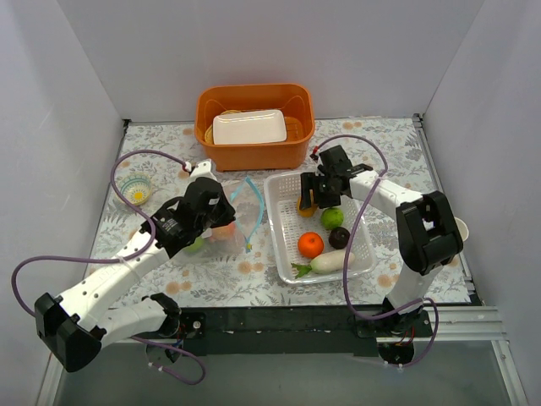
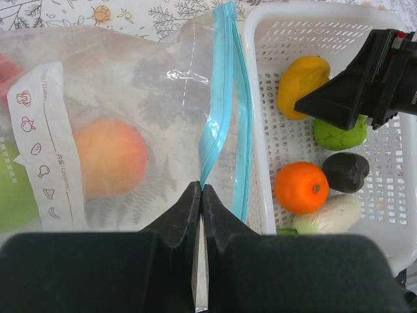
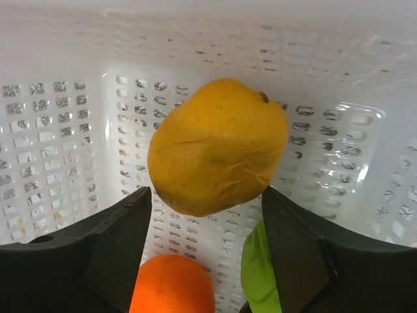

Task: Place the food in the zip-top bag and seal the zipper
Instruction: Pick up the fake fruit from the bin.

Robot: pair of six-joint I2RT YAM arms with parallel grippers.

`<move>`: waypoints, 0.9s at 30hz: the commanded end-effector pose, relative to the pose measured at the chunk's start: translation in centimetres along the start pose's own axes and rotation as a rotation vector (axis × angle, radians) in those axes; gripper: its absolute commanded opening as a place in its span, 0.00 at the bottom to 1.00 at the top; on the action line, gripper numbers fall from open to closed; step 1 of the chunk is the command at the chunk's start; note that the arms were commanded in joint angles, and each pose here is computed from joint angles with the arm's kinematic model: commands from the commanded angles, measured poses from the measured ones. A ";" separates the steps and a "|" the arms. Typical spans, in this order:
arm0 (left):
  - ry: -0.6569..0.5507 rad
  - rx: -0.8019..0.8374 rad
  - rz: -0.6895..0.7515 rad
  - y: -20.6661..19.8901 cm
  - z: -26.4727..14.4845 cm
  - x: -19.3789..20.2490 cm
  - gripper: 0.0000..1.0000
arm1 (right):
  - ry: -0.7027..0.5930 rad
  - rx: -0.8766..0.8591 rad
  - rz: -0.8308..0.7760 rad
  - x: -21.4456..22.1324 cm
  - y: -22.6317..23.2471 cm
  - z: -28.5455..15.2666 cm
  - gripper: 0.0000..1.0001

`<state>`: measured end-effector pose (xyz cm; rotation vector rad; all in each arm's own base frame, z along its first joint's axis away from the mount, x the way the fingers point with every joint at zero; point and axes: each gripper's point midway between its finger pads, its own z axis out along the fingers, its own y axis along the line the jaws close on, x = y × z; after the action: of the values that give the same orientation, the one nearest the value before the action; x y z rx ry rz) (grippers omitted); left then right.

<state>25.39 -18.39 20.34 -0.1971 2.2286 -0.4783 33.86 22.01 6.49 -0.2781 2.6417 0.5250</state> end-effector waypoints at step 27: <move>0.006 -0.013 0.026 0.2 0.1 0.0 0.00 | -0.098 0.054 0.006 -3.5 -0.2 -0.9 0.74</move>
<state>25.48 -18.44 19.48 -0.1824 2.2559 -0.4516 35.86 20.63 8.14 -0.2129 2.5817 0.3881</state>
